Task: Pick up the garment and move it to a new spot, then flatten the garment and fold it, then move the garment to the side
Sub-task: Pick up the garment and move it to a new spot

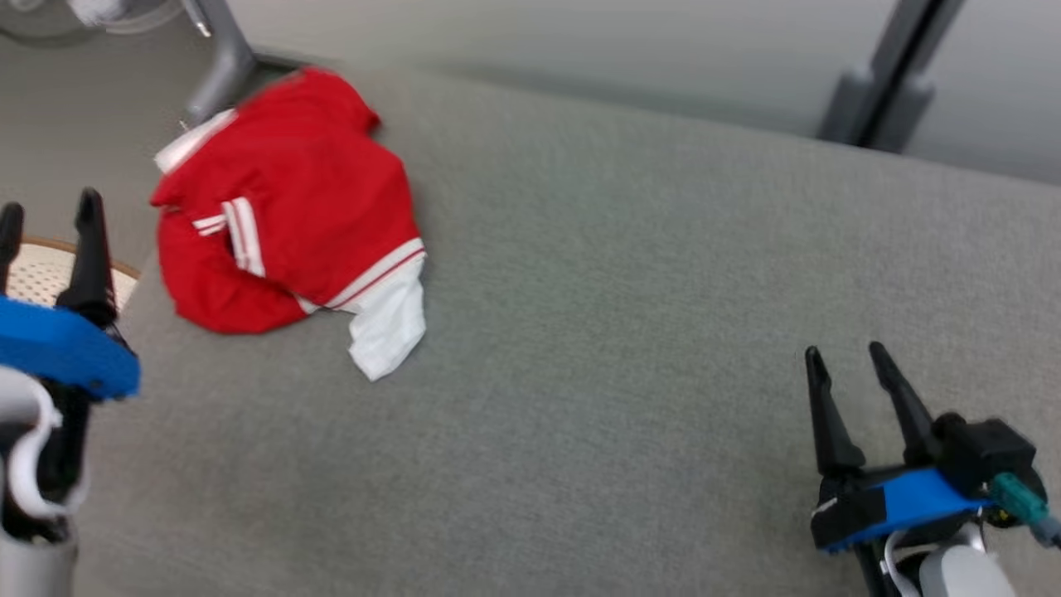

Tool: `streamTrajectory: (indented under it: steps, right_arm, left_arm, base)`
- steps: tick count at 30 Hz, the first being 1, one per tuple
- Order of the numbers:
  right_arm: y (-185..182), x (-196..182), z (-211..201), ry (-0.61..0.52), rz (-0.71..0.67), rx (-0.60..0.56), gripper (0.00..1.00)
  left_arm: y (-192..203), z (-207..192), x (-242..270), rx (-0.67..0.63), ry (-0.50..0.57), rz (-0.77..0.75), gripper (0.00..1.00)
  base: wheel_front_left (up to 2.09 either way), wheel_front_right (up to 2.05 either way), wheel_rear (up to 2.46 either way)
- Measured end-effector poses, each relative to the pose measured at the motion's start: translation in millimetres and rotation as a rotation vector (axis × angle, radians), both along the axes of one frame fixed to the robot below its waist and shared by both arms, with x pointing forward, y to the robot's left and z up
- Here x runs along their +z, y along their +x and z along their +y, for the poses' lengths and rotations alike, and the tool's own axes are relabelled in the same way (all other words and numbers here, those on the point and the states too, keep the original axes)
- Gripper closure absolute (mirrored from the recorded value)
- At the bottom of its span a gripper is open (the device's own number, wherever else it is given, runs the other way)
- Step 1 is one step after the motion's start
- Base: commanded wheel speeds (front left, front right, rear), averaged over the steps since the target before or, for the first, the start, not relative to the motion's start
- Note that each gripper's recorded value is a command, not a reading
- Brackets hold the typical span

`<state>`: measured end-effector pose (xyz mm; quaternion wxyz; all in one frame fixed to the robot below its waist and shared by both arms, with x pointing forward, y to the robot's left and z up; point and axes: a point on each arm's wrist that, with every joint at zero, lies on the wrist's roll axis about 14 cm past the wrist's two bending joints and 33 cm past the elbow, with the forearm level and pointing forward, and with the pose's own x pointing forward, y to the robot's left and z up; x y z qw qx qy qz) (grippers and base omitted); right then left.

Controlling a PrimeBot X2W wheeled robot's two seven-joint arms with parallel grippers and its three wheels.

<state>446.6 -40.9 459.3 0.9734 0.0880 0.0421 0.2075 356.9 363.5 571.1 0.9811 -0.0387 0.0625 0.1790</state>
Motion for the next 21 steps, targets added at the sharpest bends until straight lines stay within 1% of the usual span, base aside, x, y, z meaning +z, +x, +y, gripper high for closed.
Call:
streamTrajectory:
  steps: [1,2,4,6,8,9,11,15,18,21]
  right_arm:
    - [0,0,0,0.000,0.000,0.000,0.00]
    - [7,-7,-9,-0.014,0.007,-0.024,0.00]
    - [12,-16,-18,-0.033,0.024,-0.045,0.00]
    - [15,-24,-27,-0.045,0.040,-0.066,0.00]
    - [17,-30,-37,-0.062,0.052,-0.087,0.00]
    - [19,-33,-42,-0.071,0.058,-0.100,0.00]
    - [20,-37,-53,-0.084,0.067,-0.124,0.00]
    - [21,-44,-70,-0.102,0.081,-0.166,0.00]
    - [20,-46,-81,-0.112,0.088,-0.193,0.00]
    - [18,-45,-88,-0.111,0.089,-0.210,0.00]
  left_arm:
    - [0,0,0,0.000,0.000,0.000,0.00]
    - [23,7,-17,-0.014,-0.019,0.090,0.00]
    - [44,8,-37,-0.027,-0.064,0.163,0.00]
    - [61,4,-64,-0.048,-0.141,0.251,0.00]
    - [75,-2,-91,-0.056,-0.252,0.321,0.00]
    - [79,-2,-104,-0.056,-0.271,0.368,0.00]
    - [84,0,-128,-0.038,-0.296,0.457,0.00]
    - [87,3,-166,0.010,-0.337,0.576,0.00]
    - [86,-7,-187,0.019,-0.406,0.640,0.00]
    - [80,-21,-203,-0.001,-0.478,0.721,0.00]
  base:
    - [0.00,0.00,0.00]
    - [0.00,0.00,0.00]
    - [0.00,0.00,0.00]
    - [0.00,0.00,0.00]
    - [0.00,0.00,0.00]
    - [0.00,0.00,0.00]
    - [0.00,0.00,0.00]
    - [0.00,0.00,0.00]
    - [0.00,0.00,0.00]
    - [0.00,0.00,0.00]
